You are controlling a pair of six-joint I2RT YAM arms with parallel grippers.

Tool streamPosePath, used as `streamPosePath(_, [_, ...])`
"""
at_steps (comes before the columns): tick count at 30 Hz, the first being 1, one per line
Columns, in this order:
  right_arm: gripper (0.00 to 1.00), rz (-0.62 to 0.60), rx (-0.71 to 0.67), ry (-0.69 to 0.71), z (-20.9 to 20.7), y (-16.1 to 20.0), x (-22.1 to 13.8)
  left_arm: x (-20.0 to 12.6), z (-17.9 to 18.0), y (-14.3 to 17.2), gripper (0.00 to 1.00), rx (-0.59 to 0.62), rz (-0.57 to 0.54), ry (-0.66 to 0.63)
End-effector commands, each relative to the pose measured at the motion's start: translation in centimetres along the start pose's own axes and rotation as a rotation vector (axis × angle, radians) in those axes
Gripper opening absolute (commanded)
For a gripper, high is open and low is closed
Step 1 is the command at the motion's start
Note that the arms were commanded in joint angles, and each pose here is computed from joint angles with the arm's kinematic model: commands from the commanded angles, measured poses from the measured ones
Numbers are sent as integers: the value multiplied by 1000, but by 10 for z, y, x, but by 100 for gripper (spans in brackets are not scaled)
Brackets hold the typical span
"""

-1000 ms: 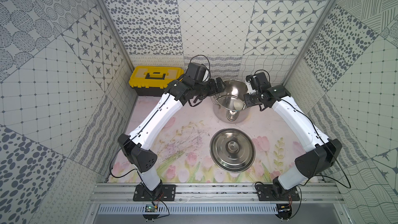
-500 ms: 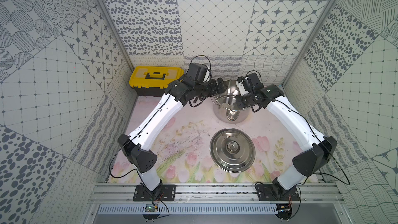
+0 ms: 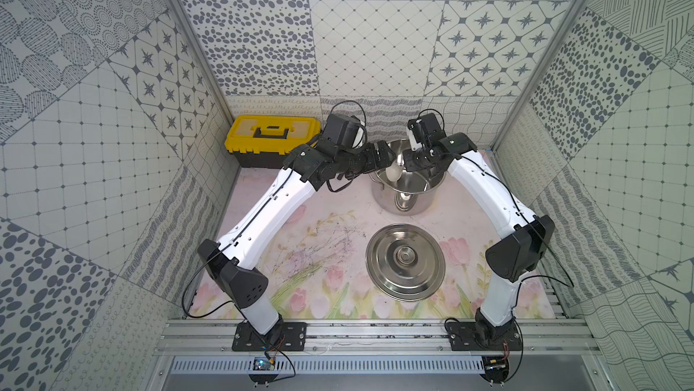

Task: Stir the soup with a spoon
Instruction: Stir the soup in the pan with a stick.

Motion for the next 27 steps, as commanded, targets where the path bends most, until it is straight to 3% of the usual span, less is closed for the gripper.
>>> streamPosePath(1, [0,-79,16,43,-17,-18,-8,-5,-7,-6,100,22,-38,33])
streamPosePath(14, [0,-7,40,47,-52,19,-32,-2,-12,-15,100,79,-53,35])
streamPosePath(20, [0,41,65,-13,-44,39,-40,-6,-15,-23,100,115,-83,36])
streamPosePath(27, [0,52,70,-73,-22,38,-38,-10,-16,-27,99,135,-102,24])
Point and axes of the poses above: each gripper's point midway between its finger pads, its own x axis out along the fingers, its own z axis along the line the jaws close on, y = z × x, the point moved 8 cm from there along -x, back along the fingers, and after that the axes turned 12 degrees about x, right-handed, at the moved point
